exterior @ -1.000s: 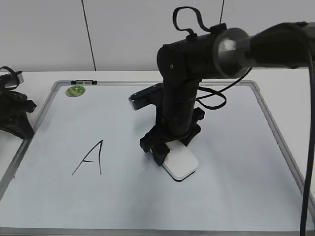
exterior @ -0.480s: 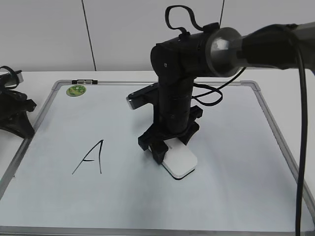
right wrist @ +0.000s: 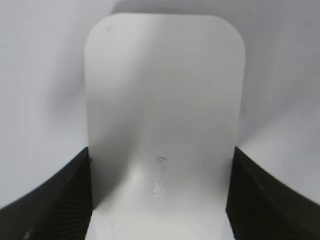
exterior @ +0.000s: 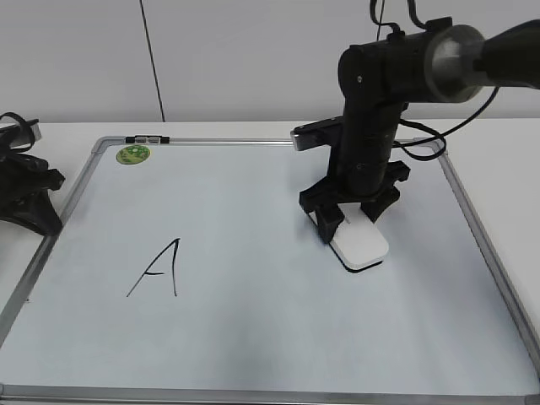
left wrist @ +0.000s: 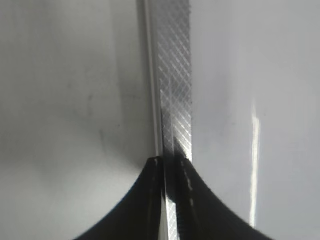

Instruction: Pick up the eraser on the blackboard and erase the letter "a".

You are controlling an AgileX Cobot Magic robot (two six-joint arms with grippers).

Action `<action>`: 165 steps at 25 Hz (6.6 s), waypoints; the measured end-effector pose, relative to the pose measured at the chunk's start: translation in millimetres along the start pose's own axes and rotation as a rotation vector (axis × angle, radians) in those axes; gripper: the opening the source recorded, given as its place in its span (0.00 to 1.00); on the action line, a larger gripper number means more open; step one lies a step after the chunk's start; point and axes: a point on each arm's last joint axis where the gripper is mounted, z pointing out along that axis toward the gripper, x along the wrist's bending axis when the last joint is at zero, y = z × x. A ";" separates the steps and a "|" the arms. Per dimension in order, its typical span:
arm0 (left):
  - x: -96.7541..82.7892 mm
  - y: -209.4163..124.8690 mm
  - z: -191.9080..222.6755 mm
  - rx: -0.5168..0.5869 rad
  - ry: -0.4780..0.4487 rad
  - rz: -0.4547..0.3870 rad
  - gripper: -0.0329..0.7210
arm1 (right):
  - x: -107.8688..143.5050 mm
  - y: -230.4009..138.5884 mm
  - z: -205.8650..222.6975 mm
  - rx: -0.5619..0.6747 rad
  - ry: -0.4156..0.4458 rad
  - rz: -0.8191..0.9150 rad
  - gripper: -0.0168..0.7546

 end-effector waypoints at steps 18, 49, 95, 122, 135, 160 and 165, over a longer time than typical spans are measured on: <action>-0.7 0.2 0.3 -0.001 0.000 -0.012 0.09 | -71.1 -8.2 -27.9 0.038 -0.016 0.200 0.70; -1.0 0.2 0.4 -0.001 0.002 -0.075 0.08 | -129.9 -50.5 -51.9 0.048 -0.045 0.436 0.70; -0.9 0.6 0.4 -0.004 0.003 -0.077 0.08 | -137.5 -48.9 -32.2 0.021 -0.067 0.435 0.80; -39.0 14.8 -104.9 -0.150 -0.012 0.033 0.66 | -136.8 -32.9 -119.7 -0.177 -0.055 0.368 0.79; -75.8 -22.7 -195.2 -0.253 0.007 0.077 0.66 | -112.6 -88.5 -234.7 -0.420 -0.092 0.357 0.79; -148.3 -207.2 -269.7 -0.451 0.068 0.250 0.66 | -32.9 -301.3 -264.5 -0.576 -0.125 0.350 0.79; -141.9 -259.9 -252.9 -0.461 0.069 0.256 0.66 | -23.2 -326.9 -271.1 -0.649 -0.130 0.367 0.79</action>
